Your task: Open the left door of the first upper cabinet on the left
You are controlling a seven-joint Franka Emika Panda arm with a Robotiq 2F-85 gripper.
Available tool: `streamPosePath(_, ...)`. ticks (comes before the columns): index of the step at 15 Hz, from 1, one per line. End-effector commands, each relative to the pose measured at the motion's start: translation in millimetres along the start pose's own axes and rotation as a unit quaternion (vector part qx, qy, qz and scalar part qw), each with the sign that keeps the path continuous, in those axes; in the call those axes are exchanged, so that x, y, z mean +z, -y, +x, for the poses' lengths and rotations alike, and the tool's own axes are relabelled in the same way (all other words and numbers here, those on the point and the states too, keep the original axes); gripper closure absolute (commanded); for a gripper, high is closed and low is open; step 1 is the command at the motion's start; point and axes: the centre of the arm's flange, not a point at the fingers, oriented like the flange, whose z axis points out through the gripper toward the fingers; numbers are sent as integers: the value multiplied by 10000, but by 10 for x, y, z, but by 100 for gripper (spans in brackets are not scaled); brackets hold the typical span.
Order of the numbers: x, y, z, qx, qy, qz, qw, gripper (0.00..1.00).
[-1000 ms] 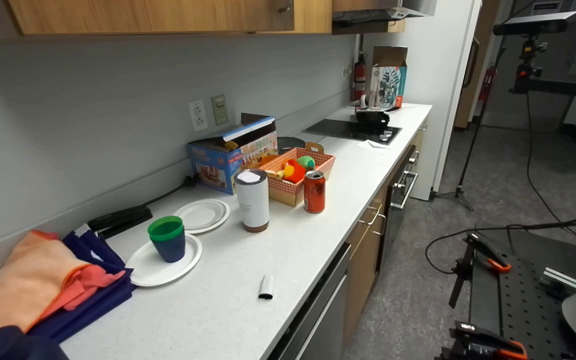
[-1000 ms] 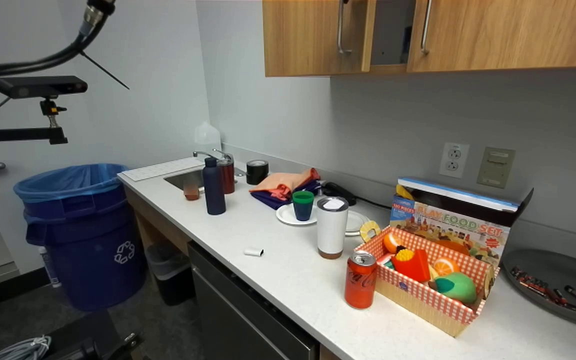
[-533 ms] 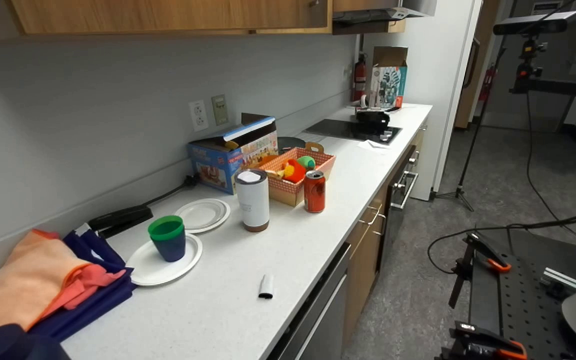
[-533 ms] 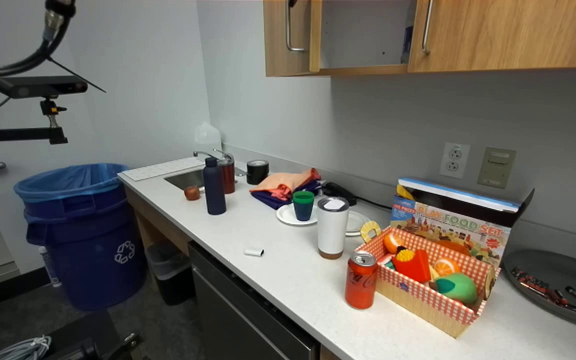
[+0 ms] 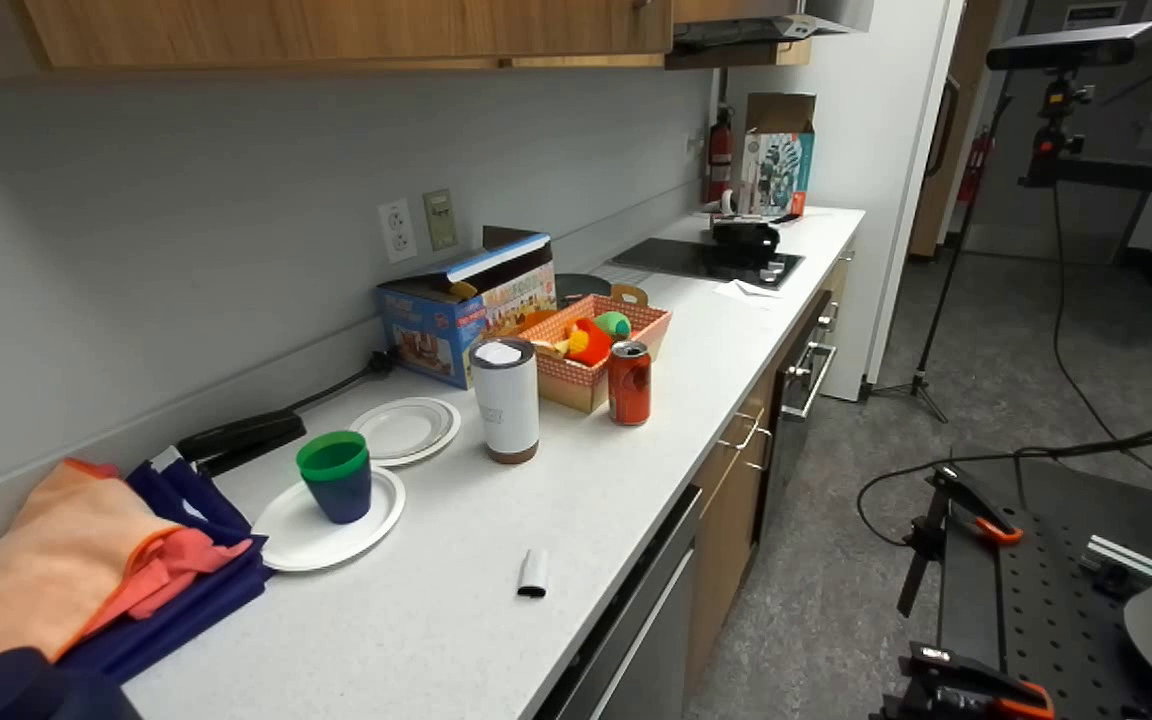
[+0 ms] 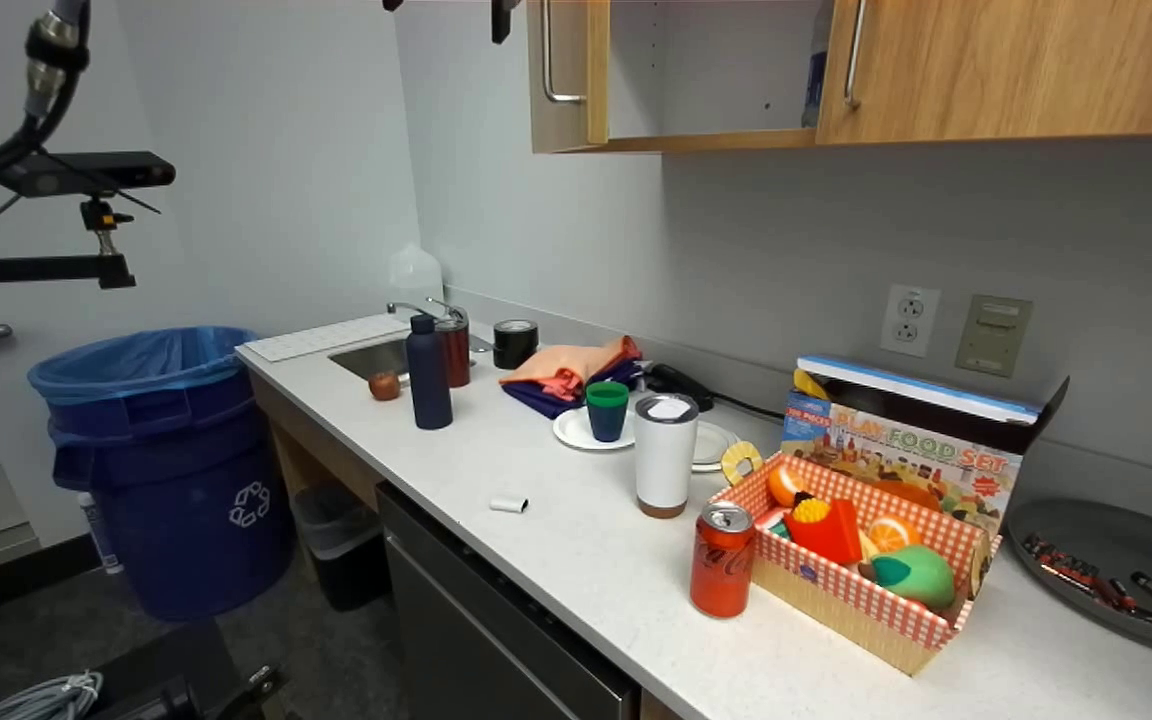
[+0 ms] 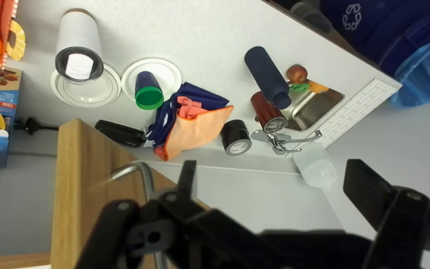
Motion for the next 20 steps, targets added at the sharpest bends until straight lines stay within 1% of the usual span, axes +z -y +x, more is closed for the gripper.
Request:
streamPosePath(1, -145, 110, -162, -412, 233, -667, 9967, 0)
streamPosePath(3, -223, -35, -180, -430, 452, -1227, 9905, 0)
streamPosePath(4, -257, -150, -166, -459, 420, -1534, 9862, 0)
streamPosePath(6, -324, -389, -72, -391, 157, -1938, 9801, 0)
streamPosePath(8, -359, -593, 37, -401, -246, -2174, 9750, 0)
streamPosePath(10, -386, -735, 135, -371, -591, -2281, 9711, 0)
streamPosePath(12, -362, -805, 202, -433, -791, -2247, 9702, 0)
streamPosePath(13, -359, -781, 231, -434, -841, -2157, 9719, 0)
streamPosePath(16, -334, -782, 261, -553, -895, -2085, 9724, 0)
streamPosePath(18, -358, -757, 289, -550, -999, -1950, 9742, 0)
streamPosePath(20, -387, -750, 319, -516, -959, -2023, 9733, 0)
